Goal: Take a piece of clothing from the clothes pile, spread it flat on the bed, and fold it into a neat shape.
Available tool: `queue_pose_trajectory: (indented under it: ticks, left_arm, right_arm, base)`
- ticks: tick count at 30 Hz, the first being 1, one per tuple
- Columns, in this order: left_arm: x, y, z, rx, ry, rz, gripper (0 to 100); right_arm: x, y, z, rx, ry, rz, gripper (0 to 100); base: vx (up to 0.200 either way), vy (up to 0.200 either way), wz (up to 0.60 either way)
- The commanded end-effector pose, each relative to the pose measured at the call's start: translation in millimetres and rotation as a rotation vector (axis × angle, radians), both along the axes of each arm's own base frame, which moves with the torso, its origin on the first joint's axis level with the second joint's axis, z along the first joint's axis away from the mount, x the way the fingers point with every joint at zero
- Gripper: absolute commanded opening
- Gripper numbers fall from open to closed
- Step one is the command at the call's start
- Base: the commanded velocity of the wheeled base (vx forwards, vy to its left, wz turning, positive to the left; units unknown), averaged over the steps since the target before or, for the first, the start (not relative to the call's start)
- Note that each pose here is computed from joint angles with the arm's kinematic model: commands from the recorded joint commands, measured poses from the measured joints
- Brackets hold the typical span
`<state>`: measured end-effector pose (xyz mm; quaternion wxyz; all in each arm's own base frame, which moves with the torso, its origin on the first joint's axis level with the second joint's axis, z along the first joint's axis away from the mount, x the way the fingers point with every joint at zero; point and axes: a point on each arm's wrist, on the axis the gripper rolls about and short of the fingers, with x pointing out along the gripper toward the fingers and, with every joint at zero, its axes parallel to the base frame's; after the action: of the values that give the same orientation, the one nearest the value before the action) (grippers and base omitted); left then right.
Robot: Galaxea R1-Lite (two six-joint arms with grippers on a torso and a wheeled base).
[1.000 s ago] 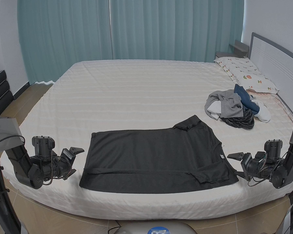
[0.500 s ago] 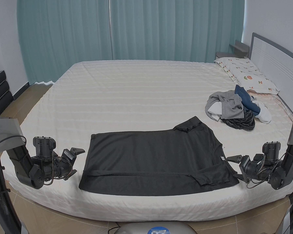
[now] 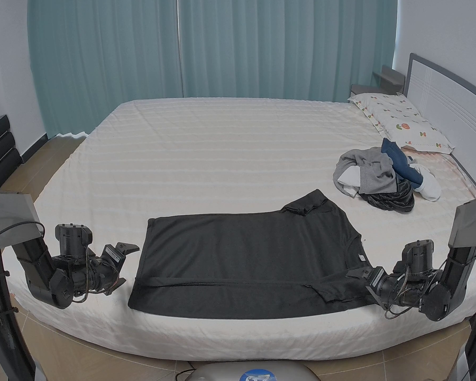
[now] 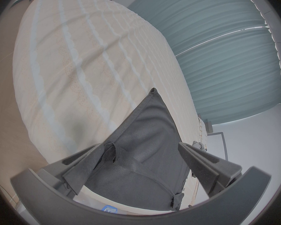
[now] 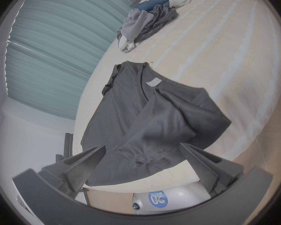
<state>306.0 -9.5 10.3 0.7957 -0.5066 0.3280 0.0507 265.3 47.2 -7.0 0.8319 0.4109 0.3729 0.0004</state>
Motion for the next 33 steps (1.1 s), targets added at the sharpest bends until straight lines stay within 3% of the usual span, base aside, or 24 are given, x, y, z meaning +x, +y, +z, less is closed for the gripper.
queue_pose_trajectory:
  ticks: [1, 20, 21, 33]
  left_arm:
    - [0, 0, -2, 0.003, 0.005, -0.001, 100]
    - [0, 0, -2, 0.003, 0.005, -0.001, 100]
    - [0, 0, -2, 0.003, 0.005, -0.001, 100]
    - [1, 0, -2, 0.003, 0.004, -0.001, 100]
  right_arm:
    - [-1, 14, -14, 0.014, 0.055, 0.015, 100]
    - [5, 15, -19, 0.012, 0.030, -0.031, 100]
    - [5, 16, -19, 0.011, 0.027, -0.032, 0]
    - [0, 24, -15, -0.024, 0.016, -0.033, 0]
  base:
    - [0.000, 0.000, 0.00]
    - [0.000, 0.000, 0.00]
    - [0.000, 0.000, 0.00]
    - [0.000, 0.000, 0.00]
